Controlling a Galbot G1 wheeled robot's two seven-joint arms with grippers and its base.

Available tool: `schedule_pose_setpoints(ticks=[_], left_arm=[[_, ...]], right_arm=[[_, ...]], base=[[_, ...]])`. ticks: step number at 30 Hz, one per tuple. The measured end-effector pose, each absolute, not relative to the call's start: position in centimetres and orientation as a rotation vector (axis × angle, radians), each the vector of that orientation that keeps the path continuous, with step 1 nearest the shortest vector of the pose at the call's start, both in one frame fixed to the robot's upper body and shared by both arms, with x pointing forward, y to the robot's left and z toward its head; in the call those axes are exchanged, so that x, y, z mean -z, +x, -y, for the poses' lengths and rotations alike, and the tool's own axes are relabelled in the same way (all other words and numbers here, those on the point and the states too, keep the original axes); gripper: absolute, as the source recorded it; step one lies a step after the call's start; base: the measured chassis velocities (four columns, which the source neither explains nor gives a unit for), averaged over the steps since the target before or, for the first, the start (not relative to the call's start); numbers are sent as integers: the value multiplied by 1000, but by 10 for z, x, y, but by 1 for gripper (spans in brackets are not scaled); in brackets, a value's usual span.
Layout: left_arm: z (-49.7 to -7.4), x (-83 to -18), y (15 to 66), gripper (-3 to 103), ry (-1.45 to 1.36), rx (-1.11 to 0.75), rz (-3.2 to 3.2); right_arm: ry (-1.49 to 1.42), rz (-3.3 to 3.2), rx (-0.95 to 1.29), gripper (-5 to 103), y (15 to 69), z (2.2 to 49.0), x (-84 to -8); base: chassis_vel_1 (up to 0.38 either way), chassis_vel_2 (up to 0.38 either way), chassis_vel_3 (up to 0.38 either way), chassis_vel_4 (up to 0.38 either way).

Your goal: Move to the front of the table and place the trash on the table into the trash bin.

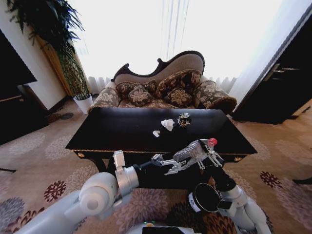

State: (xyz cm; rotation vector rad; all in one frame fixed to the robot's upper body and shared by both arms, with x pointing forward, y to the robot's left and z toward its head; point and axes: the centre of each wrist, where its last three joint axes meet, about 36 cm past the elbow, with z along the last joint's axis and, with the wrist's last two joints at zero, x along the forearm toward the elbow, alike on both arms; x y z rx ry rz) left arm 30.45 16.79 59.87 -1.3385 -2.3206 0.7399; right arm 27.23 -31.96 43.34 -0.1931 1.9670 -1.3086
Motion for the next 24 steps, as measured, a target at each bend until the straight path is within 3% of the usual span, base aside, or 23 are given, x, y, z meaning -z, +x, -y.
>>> schedule_pose_setpoints(ticks=[8, 24], left_arm=[[-192, -614, 314, 100, -1239, -649, 2528], [-248, -605, 307, 100, -964, -193, 2956]], right_arm=[[-159, -2030, 1269, 25, 269, 318, -422], [3, -2485, 925, 25, 240, 312, -360]], base=[[0, 0, 0, 0], [0, 0, 0, 0]])
